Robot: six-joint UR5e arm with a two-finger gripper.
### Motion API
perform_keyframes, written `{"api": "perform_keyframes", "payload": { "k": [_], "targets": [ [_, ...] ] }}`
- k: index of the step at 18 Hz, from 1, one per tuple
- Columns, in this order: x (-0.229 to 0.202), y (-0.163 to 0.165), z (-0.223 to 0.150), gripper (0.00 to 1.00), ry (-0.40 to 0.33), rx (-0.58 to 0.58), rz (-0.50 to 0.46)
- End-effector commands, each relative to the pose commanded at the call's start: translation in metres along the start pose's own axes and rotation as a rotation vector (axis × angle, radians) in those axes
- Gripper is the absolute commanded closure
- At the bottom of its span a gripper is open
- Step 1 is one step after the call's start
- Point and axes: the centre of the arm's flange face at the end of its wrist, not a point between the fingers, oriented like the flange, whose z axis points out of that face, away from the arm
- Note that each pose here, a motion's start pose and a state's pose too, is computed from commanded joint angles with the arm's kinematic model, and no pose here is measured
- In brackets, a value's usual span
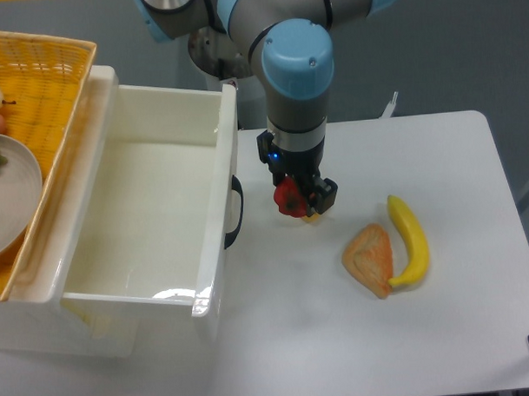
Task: Place the red pepper in the upper white drawer
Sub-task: 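Close the gripper on the red pepper on the table, then lift the red pepper and carry it over the open white drawer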
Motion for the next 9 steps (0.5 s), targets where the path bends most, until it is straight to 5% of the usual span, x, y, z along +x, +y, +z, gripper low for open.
{"api": "perform_keyframes", "payload": {
  "k": [9],
  "targets": [
    [-0.007, 0.01, -0.011, 0.39, 0.069, 0.147, -0.2]
  ]
}}
